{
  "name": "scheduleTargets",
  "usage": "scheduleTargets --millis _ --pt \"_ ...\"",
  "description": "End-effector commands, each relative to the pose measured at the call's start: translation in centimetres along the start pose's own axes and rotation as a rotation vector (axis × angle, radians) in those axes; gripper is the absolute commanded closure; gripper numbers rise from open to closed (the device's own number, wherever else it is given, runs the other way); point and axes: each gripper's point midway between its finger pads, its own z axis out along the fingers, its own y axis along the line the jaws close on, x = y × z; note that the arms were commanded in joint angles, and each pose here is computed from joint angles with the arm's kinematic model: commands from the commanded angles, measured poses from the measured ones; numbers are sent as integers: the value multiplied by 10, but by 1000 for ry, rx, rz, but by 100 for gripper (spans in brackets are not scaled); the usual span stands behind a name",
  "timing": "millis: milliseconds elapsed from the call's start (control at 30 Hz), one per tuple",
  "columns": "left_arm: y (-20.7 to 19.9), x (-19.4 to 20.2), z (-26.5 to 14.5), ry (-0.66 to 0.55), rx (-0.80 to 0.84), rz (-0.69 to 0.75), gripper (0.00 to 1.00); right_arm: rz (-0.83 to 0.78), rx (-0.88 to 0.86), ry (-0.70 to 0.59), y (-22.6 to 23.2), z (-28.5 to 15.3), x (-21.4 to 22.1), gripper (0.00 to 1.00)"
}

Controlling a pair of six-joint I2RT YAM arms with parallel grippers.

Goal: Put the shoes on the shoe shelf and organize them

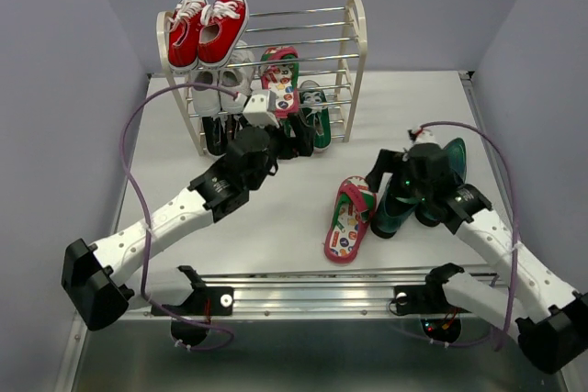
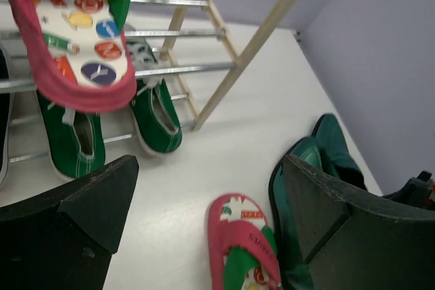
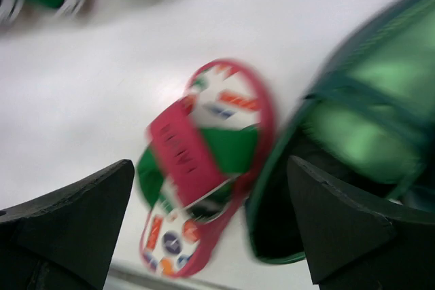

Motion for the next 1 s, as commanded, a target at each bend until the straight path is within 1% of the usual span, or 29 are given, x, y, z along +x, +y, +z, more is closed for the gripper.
scheduleTargets --millis 0,67,133,167,200,267,300,333,400,500,567,600,633,700,733,767,800,833,967 --pt "30 50 -21 108 -57 -20 1 -166 -60 124 54 -20 46 0" --pt "52 70 -35 151 -118 -19 1 -220 -20 183 61 -18 69 0" --pt "65 87 -47 178 -151 -68 1 -290 14 249 68 -21 100 0" --pt "67 92 -50 186 -151 -90 1 -294 19 275 71 -22 111 0" --pt "69 97 -54 190 -154 -131 1 -336 12 311 76 -27 128 0" --pt "76 105 -63 194 -158 -156 1 -343 67 338 73 -24 142 0" --pt "78 106 -65 191 -160 -160 1 -298 122 332 65 -23 143 0" --pt "80 103 -68 178 -161 -160 1 -289 137 335 63 -23 147 0" --pt "84 104 -72 183 -171 -148 1 -194 172 318 56 -23 151 0" --pt "87 101 -75 176 -178 -140 1 -82 168 280 52 -18 155 0" --pt "88 101 -75 175 -177 -139 1 -30 102 241 65 -15 150 2" --pt "87 101 -75 175 -177 -142 1 -19 88 235 67 -14 150 6" --pt "87 102 -75 179 -174 -139 1 -22 82 234 66 -10 153 15" --pt "87 102 -75 182 -176 -133 1 -21 83 223 69 -5 153 23" --pt "87 101 -75 177 -180 -133 1 -28 110 223 67 -1 155 31" --pt "88 101 -75 178 -181 -135 1 -9 158 205 59 1 154 33" --pt "88 100 -75 173 -182 -138 1 -10 179 197 56 3 154 37" --pt "88 100 -76 170 -183 -143 1 -7 203 191 53 5 155 43" --pt "88 97 -77 158 -182 -154 1 -3 305 164 37 10 156 43"
